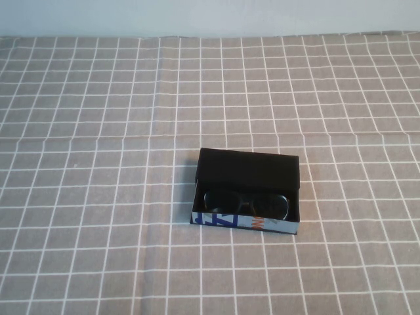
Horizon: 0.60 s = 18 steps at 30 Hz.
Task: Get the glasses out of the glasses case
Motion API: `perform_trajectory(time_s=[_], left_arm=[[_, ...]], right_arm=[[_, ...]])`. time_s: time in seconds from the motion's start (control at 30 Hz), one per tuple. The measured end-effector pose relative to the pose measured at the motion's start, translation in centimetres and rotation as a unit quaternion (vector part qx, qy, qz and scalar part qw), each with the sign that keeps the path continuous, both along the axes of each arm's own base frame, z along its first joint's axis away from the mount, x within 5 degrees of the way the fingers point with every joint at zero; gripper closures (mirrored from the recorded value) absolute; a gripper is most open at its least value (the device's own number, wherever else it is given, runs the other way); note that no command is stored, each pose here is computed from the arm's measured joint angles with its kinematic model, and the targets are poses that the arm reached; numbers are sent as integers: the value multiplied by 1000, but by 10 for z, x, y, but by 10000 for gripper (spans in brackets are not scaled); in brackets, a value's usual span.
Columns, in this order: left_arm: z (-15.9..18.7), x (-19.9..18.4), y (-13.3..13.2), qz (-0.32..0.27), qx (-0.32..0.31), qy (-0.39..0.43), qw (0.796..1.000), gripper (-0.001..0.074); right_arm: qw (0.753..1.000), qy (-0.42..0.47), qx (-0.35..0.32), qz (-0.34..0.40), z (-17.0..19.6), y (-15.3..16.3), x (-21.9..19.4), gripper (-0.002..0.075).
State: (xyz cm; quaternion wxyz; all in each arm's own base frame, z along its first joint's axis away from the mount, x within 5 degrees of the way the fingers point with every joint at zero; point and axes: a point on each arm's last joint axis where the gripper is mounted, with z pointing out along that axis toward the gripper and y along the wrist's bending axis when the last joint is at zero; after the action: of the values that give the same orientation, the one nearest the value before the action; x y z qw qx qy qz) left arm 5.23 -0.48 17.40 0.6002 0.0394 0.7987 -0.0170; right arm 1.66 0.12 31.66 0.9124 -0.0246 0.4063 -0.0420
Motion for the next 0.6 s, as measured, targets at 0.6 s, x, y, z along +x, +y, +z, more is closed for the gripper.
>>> perform_trajectory(time_s=[0.6], left_arm=[[0,0,0,0,0,0,1000,740]], right_arm=[[868,489,-1,85,97,17,101,744]])
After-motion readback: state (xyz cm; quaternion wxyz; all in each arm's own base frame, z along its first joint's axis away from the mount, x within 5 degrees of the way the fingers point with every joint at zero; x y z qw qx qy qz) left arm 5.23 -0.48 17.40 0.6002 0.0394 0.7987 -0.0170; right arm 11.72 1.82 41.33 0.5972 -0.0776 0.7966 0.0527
